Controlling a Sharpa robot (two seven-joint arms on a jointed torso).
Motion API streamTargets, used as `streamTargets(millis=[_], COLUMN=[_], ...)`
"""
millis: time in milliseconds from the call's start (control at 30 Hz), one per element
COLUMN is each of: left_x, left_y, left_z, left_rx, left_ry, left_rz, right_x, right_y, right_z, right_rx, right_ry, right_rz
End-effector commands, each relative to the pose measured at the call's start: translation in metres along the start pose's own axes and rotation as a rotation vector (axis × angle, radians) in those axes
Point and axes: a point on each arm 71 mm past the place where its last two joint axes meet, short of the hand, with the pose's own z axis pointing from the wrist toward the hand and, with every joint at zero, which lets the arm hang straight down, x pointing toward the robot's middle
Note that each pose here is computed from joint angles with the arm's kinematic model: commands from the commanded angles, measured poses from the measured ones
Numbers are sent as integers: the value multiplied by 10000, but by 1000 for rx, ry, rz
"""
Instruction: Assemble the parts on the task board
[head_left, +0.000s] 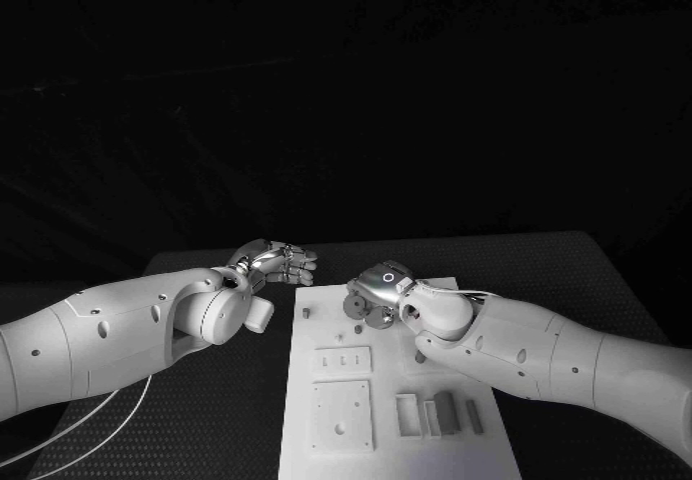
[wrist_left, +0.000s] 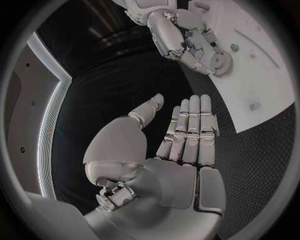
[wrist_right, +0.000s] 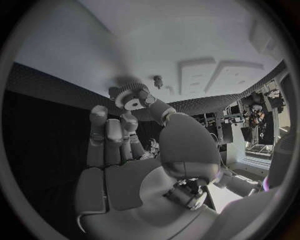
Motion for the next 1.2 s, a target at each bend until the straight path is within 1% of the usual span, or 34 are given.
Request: streamTargets(millis=[33,400,767,1200], left_x=[24,24,26,25], left_y=[-16,-17,-18,-18], left_z=[5,6,8,10], left_rx=[8,8,9,8], left_ry=[16,15,16,16], left_rz=[-6,-6,-6,-5], right_x=[12,29,96,109], right_y=[27,47,48,13], right_z=[9,17,21,12], right_rx=[-15,-22,-20,-3], right_ry=[13,36,69,52], right_rz=[1,8,2,21])
